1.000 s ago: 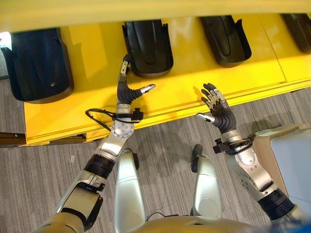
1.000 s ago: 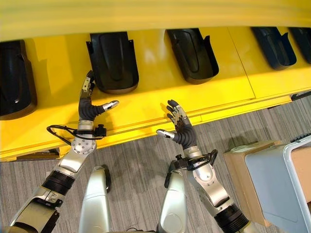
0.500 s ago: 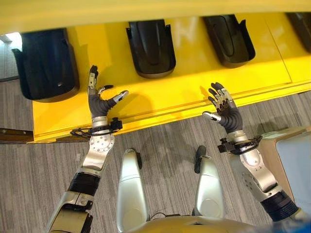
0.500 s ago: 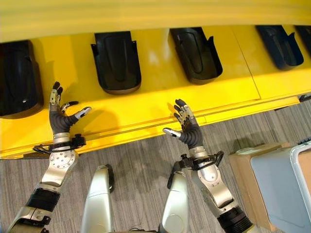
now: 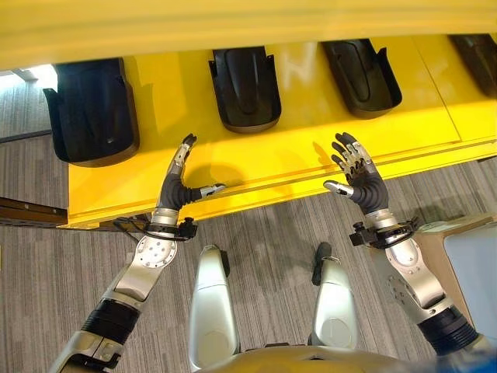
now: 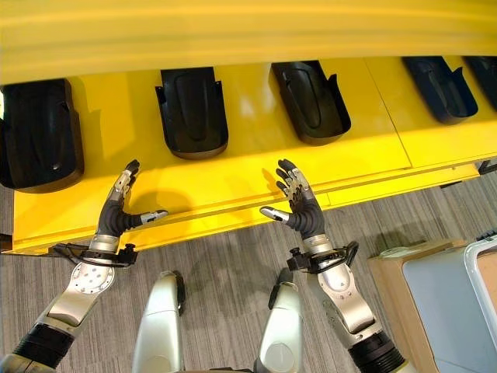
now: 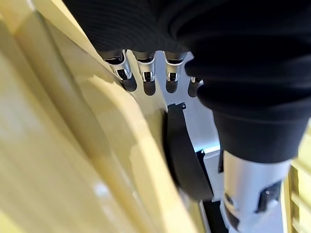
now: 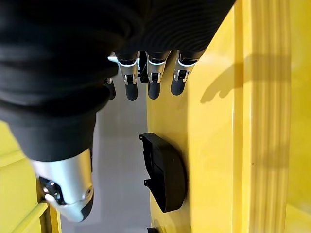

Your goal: Move parts from the plastic box to the shelf.

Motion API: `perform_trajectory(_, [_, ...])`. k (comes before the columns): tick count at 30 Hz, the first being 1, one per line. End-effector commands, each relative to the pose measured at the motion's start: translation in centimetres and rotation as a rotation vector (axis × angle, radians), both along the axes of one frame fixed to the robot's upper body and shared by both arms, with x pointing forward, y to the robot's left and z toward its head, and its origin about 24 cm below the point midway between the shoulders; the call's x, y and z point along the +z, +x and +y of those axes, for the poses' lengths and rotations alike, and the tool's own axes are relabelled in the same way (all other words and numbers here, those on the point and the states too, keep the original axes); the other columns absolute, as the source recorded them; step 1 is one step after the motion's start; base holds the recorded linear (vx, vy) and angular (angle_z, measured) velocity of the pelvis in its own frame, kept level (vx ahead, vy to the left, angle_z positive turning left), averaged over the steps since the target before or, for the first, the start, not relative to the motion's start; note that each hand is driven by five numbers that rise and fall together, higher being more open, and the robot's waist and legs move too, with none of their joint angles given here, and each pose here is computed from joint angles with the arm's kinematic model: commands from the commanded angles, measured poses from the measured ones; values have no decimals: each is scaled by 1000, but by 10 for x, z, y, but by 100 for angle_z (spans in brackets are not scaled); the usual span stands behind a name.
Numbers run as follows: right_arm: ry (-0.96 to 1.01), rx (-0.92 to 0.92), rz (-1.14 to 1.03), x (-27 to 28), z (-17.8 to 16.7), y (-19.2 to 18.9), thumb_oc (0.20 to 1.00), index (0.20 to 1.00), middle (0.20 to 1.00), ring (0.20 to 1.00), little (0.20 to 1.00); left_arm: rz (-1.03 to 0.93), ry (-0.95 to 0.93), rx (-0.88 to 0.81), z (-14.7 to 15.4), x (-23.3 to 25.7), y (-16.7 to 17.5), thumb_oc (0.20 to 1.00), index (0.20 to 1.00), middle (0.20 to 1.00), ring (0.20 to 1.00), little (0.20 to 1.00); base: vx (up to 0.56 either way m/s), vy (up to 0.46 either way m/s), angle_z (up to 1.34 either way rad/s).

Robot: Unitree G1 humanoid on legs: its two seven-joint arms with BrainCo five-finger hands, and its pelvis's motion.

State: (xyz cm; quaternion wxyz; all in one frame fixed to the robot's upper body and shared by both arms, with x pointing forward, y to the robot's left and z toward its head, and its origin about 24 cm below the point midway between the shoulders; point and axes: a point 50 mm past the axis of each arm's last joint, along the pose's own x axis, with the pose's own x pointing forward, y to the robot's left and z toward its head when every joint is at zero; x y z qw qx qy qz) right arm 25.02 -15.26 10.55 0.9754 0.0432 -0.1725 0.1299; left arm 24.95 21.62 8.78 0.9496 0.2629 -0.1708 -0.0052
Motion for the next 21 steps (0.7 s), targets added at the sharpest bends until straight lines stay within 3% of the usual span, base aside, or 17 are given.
perform_trajectory(1, [-31,-9,-169,31,-9,-2,1000,1000,1000,1000,1000,63,123,-37,1,-14,-21,1000,1000,1000,1000,1000,0,0,0])
perform_trajectory(12, [-70,-35,-182,32,-17,-3,1000,1000,1000,1000,1000,129,408,123,43,-29,-46,1000,1000,1000,1000,1000,1,2,1])
perform_trajectory(21, [-63,-54,-167,31,-20,-2,1000,1000,1000,1000,1000,229,396,204,55,-49,-56,1000,1000,1000,1000,1000,0,0,0])
